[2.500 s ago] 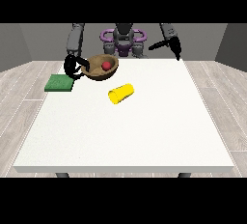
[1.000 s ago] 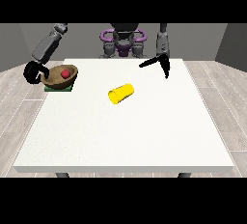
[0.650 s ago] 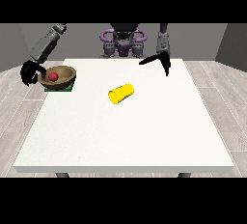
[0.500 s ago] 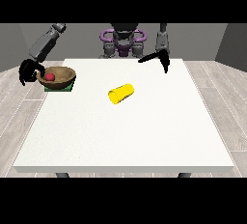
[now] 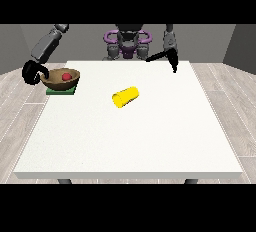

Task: Pick the cup and pour the ball into the bowl, then pick the bowl and place it on the pad

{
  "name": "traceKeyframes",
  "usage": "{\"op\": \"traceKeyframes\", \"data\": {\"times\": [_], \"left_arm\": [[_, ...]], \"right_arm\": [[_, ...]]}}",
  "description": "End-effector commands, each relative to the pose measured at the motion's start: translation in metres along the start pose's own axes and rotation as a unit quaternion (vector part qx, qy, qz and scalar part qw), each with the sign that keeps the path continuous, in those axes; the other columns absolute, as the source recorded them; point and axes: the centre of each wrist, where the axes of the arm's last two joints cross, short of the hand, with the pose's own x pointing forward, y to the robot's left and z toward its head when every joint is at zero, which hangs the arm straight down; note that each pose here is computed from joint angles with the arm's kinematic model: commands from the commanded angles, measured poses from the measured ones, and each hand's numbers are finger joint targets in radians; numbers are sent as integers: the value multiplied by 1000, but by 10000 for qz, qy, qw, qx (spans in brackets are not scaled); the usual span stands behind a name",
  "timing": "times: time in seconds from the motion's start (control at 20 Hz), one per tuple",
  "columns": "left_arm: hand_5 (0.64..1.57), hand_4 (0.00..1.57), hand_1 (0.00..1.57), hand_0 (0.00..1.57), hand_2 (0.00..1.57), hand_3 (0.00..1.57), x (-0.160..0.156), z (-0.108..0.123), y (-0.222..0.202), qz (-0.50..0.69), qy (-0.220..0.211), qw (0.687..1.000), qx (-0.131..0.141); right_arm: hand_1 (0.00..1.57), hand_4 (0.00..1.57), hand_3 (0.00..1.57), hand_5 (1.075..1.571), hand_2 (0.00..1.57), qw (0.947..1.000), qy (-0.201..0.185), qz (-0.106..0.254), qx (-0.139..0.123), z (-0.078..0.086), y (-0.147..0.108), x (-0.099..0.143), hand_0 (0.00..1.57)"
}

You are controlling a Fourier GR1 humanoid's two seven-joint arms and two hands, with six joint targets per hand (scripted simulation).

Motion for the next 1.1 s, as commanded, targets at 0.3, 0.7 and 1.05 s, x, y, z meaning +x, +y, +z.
{"op": "traceKeyframes", "data": {"times": [0.3, 0.7, 1.05], "left_arm": [[1565, 0, 0, 0, 0, 0, 29, 1, 2, 70, -227, 9997, 23], [1567, 0, 0, 0, 0, 0, 28, 14, -2, 95, -114, 9999, 77], [1569, 0, 0, 0, 0, 0, 12, 16, 8, 53, 210, 9997, 122]], "right_arm": [[751, 0, 739, 1514, 473, 9934, 141, 789, -816, 13, -40, 36, 751], [0, 0, 158, 1488, 376, 9925, 25, 877, -850, 6, -36, 60, 0], [0, 0, 257, 1501, 269, 9963, -184, 732, -400, 18, -63, 118, 0]]}}
